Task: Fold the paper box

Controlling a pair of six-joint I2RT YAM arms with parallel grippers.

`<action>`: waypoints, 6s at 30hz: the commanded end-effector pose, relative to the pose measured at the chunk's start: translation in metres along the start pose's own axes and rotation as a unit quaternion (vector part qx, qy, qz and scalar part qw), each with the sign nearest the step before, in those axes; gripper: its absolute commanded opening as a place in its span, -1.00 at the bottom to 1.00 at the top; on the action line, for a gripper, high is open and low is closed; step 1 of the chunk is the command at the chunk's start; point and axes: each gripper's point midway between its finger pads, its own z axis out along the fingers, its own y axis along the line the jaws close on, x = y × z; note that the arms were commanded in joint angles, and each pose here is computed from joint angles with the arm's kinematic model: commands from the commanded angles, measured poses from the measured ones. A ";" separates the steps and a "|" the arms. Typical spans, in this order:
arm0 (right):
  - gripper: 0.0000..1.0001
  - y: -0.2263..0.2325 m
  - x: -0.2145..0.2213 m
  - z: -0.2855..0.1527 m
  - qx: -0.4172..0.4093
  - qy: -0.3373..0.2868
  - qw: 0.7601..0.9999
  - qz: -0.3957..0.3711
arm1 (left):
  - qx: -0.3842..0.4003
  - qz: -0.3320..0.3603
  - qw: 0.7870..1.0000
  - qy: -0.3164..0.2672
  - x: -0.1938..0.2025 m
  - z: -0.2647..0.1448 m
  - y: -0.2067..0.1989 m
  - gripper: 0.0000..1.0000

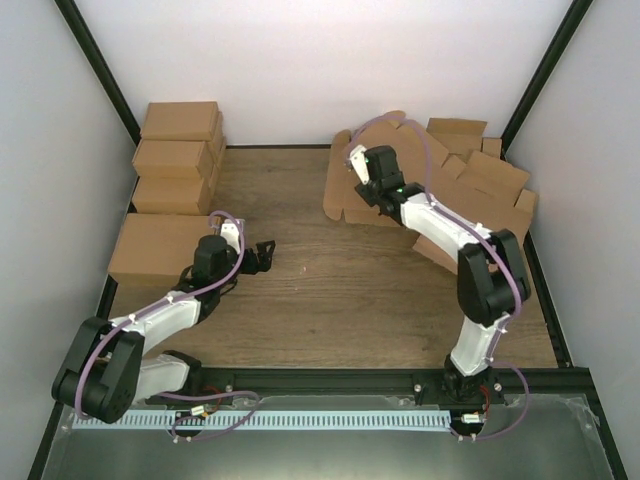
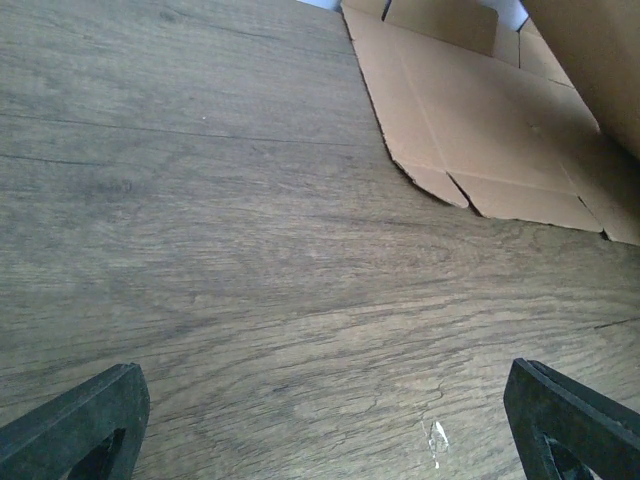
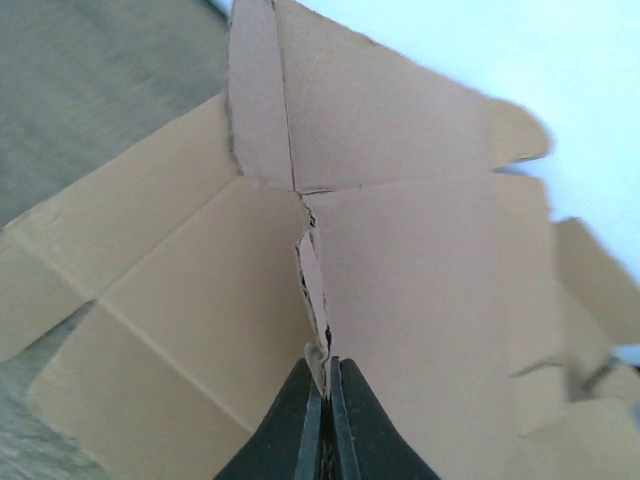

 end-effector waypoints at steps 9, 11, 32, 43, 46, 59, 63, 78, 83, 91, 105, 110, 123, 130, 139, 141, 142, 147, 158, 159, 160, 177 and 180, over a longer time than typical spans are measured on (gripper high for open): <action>-0.99 -0.003 -0.079 -0.158 -0.030 -0.057 0.997 0.047 | 0.021 0.008 0.999 -0.028 -0.018 -0.005 -0.013 1.00; -0.99 0.027 -0.085 -0.175 -0.069 -0.047 0.996 0.041 | 0.019 0.009 0.999 -0.033 -0.019 -0.008 -0.012 1.00; 0.22 0.231 0.030 -0.297 -0.588 -0.031 0.786 0.189 | 0.016 -0.135 0.990 -0.025 -0.025 -0.099 -0.025 1.00; 1.00 0.193 0.061 -0.250 -0.413 -0.025 0.864 0.287 | 0.090 -0.167 0.978 0.088 0.033 -0.090 -0.045 1.00; 1.00 0.203 0.083 -0.235 -0.399 0.016 0.861 0.316 | 0.096 -0.153 0.977 0.116 0.047 -0.086 -0.047 1.00; 1.00 0.207 0.131 -0.188 -0.325 0.093 0.845 0.413 | 0.103 -0.111 0.975 0.164 0.072 -0.052 -0.051 1.00; 0.99 0.195 0.128 -0.176 -0.353 0.096 0.827 0.427 | 0.101 -0.094 0.976 0.168 0.069 -0.043 -0.053 1.00; 0.99 0.145 0.159 -0.144 -0.327 0.082 0.779 0.528 | 0.085 -0.085 0.971 0.208 0.085 -0.021 -0.048 1.00; 1.00 0.129 0.174 -0.139 -0.257 0.089 0.793 0.546 | 0.076 -0.087 0.968 0.223 0.092 -0.018 -0.047 1.00; 0.99 0.126 0.187 -0.139 -0.229 0.106 0.794 0.553 | 0.067 -0.089 0.959 0.260 0.107 -0.010 -0.049 1.00; 0.94 0.149 0.207 -0.131 -0.245 0.172 0.775 0.557 | 0.083 -0.107 0.943 0.303 0.122 0.008 -0.064 0.98; 0.94 0.157 0.211 -0.128 -0.254 0.183 0.767 0.559 | 0.089 -0.116 0.938 0.314 0.127 0.008 -0.068 0.97; 0.94 0.168 0.218 -0.124 -0.270 0.203 0.764 0.550 | 0.057 -0.116 0.955 0.267 0.093 -0.004 -0.066 0.87; 0.94 0.171 0.222 -0.123 -0.271 0.210 0.768 0.541 | -0.009 -0.117 0.947 0.299 0.108 -0.031 -0.044 1.00; 0.95 0.173 0.219 -0.117 -0.278 0.215 0.765 0.540 | -0.009 -0.247 0.896 0.368 0.147 -0.073 -0.058 1.00; 0.95 0.173 0.219 -0.116 -0.276 0.215 0.765 0.541 | -0.014 -0.271 0.893 0.360 0.148 -0.078 -0.063 1.00; 0.95 0.173 0.219 -0.116 -0.275 0.216 0.764 0.542 | -0.018 -0.283 0.891 0.355 0.150 -0.081 -0.063 1.00; 0.95 0.174 0.221 -0.116 -0.275 0.217 0.763 0.543 | -0.054 -0.360 0.868 0.338 0.155 -0.090 -0.058 1.00; 0.94 0.171 0.220 -0.116 -0.271 0.211 0.767 0.543 | -0.029 -0.494 0.809 0.316 0.161 -0.092 -0.074 0.96; 0.94 0.171 0.219 -0.116 -0.271 0.210 0.767 0.543 | -0.027 -0.499 0.807 0.316 0.162 -0.091 -0.074 0.85; 0.94 0.171 0.218 -0.116 -0.272 0.210 0.767 0.543 | -0.019 -0.504 0.804 0.314 0.161 -0.090 -0.076 0.79; 0.92 0.165 0.205 -0.119 -0.280 0.197 0.770 0.538 | -0.071 -0.508 0.816 0.266 0.177 -0.061 -0.047 -0.60; 0.91 0.164 0.203 -0.119 -0.281 0.195 0.771 0.537 | -0.091 -0.480 0.837 0.246 0.169 -0.060 -0.038 -0.91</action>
